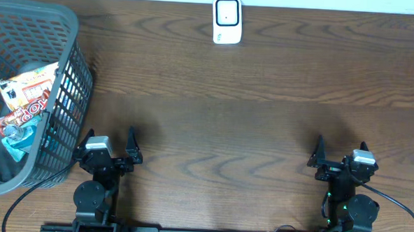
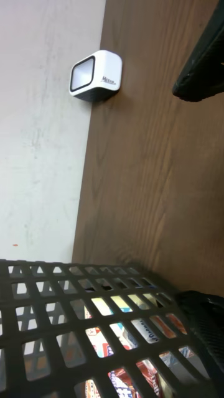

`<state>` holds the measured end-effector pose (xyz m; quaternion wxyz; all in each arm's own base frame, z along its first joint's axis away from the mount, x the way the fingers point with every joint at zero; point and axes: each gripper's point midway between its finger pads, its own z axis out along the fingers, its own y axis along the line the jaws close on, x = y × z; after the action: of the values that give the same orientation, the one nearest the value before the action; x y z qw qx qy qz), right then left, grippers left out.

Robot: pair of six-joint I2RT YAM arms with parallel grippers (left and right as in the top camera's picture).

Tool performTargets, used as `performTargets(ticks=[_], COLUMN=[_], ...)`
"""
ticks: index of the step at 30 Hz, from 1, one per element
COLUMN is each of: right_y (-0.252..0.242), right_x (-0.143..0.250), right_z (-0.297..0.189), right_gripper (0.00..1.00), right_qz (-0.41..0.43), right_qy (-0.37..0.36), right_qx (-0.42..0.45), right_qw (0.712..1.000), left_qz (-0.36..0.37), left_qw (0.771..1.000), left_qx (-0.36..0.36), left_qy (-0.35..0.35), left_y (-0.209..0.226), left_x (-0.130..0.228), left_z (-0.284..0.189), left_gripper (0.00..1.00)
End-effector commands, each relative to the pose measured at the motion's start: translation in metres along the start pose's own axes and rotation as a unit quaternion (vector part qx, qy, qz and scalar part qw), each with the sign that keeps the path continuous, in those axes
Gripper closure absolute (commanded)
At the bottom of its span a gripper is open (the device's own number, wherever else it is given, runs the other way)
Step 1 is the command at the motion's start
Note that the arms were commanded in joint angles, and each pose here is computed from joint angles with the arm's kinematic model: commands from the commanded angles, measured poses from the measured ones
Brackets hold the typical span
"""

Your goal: Scan the item barcode

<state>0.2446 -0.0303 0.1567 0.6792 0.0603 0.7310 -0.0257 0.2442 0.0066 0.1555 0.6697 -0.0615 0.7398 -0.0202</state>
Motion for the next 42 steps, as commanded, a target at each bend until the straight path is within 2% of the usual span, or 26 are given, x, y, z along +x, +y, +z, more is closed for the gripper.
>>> performTargets(ticks=[1,10,17,24,34,42], right_y=[-0.003,-0.003,-0.003,-0.003,-0.003,-0.003], right_x=[0.0,0.0,0.0,0.0,0.0,0.0], right_z=[0.0,0.0,0.0,0.0,0.0,0.0], right_gripper=[0.01,0.01,0.01,0.01,0.01,0.01], right_qz=[0.0,0.0,0.0,0.0,0.0,0.0], right_qy=[-0.001,-0.001,-0.001,-0.001,-0.001,-0.001], right_qx=[0.006,0.006,0.006,0.006,0.006,0.006], right_qw=[1.0,1.0,1.0,1.0,1.0,1.0], left_qz=[0.002,-0.017,-0.041,-0.051,-0.066,-0.074], left_qw=[1.0,0.995,0.987,0.974,0.96,0.953], left_qx=[0.011,0.085,0.146,0.202,0.183,0.182], left_qy=[0.018,0.059,0.06,0.092,0.203,0.231], left_y=[-0.003,-0.03,-0.056,-0.082,-0.087,-0.088], left_x=[0.015,0.008,-0.038,-0.085,-0.137,-0.128], left_z=[0.002,-0.009,-0.021,-0.03,-0.051,-0.052], left_gripper=[0.02,0.02,0.02,0.02,0.02,0.02])
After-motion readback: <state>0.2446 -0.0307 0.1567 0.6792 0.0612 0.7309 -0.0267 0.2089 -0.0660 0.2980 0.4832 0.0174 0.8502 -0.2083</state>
